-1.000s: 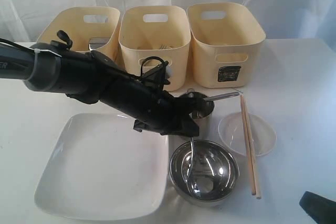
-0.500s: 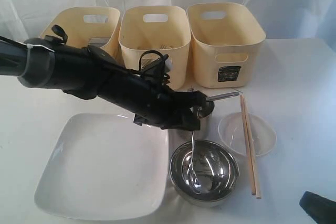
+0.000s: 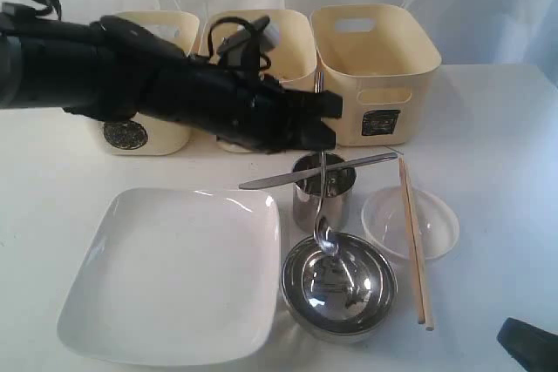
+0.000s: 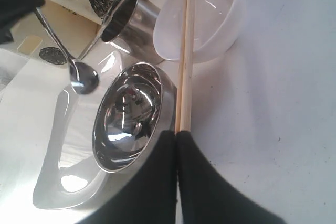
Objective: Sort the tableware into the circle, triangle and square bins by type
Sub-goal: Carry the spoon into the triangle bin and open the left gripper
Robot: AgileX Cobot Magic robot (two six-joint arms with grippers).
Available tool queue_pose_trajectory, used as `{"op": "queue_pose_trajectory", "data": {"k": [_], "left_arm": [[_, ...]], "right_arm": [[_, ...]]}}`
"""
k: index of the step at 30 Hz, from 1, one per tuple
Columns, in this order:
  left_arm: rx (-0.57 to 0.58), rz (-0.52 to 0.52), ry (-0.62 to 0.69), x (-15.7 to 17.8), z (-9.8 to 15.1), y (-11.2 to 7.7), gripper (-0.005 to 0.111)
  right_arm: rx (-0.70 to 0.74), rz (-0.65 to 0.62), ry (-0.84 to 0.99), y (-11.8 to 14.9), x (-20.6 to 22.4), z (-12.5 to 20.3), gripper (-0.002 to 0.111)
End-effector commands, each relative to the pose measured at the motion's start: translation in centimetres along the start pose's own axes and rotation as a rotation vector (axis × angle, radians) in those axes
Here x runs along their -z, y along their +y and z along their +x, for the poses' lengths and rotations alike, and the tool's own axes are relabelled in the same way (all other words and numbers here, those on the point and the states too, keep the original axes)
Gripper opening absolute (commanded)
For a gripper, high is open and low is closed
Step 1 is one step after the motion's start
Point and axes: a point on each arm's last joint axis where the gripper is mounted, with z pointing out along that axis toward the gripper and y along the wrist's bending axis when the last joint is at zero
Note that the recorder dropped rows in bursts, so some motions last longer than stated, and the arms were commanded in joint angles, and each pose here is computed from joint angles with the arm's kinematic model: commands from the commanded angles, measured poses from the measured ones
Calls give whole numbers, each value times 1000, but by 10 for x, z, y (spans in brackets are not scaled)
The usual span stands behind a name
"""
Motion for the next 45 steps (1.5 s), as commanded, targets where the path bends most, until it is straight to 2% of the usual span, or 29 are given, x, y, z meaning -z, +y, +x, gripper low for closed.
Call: {"op": "queue_pose_trajectory", "data": {"k": [1,2,3,4,6,11,14,22,25,31,40,42,45], "left_arm": [[-176,-100,-269,31,-45,-13,0],[-215,-137,-309,33,-50,-12,0],[-277,-230,-393,36,-62,-7,0],[-296,-264,-421,38,-66,-5,0],[-390,-412,-500,37,-77,6,0],[-535,-543,-622,27,-97,19,0],[-510,-553,-648,18,-111,44,0],[-389,-583,-715,17,-137,88,0],[-342,-563,-706,15,-141,97,0],[-377,-551,-655,2,-139,103,0],[-362,-537,-601,-3,-135,106,0],[-352,-532,-598,-4,-134,106,5],[-349,-528,-581,-5,-133,106,19]], "right_arm": [[4,-2,-4,-1,0,1,0],[4,-2,-4,-1,0,1,0],[4,-2,-5,-1,0,1,0],[4,-2,-5,-1,0,1,0],[4,-2,-5,-1,0,1,0],[4,-2,-5,-1,0,1,0],[4,-2,-5,-1,0,1,0],[4,-2,-5,-1,0,1,0],[4,-2,-5,-1,0,1,0],[4,-2,-4,-1,0,1,0],[4,-2,-4,-1,0,1,0],[4,-2,-4,-1,0,1,0],[4,-2,-4,-1,0,1,0]]}}
